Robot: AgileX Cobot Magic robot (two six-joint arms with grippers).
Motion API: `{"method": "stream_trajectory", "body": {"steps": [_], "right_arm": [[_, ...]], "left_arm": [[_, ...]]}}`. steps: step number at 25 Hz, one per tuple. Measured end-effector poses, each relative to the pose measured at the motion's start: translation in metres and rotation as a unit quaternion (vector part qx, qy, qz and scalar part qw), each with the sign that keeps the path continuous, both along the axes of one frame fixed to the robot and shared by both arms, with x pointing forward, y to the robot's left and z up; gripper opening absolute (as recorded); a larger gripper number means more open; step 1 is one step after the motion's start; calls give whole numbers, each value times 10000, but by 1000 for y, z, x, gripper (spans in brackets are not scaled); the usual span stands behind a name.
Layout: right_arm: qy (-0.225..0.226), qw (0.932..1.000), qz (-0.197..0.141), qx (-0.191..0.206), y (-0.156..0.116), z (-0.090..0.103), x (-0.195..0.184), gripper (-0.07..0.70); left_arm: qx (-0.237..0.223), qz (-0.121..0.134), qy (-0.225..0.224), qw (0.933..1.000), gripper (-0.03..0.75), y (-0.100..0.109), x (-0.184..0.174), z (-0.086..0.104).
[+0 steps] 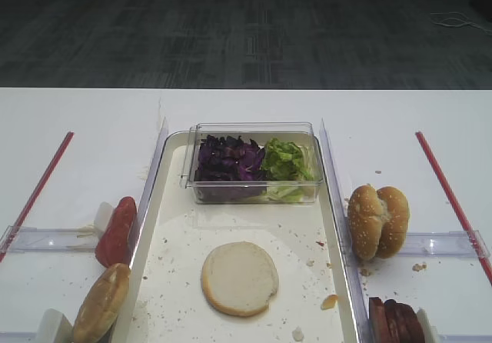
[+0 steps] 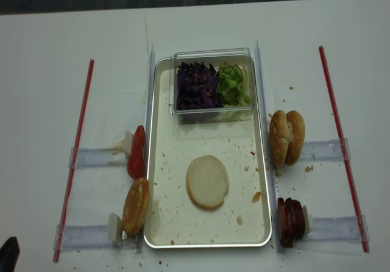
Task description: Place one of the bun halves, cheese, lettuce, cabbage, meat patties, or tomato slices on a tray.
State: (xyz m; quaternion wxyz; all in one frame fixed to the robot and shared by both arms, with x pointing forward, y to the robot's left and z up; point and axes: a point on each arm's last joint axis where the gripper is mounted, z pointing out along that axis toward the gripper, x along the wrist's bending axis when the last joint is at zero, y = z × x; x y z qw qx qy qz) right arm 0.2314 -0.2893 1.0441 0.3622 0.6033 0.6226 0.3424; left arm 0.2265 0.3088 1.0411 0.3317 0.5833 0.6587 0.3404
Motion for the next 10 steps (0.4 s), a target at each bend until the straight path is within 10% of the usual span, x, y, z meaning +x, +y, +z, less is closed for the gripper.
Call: {"method": "stream_trajectory", "body": {"steps": [10], "right_arm": [[0, 10000, 0, 0, 0, 0, 0, 693]], "left_arm": [[0, 0, 0, 10000, 491, 0, 0, 0]]}}
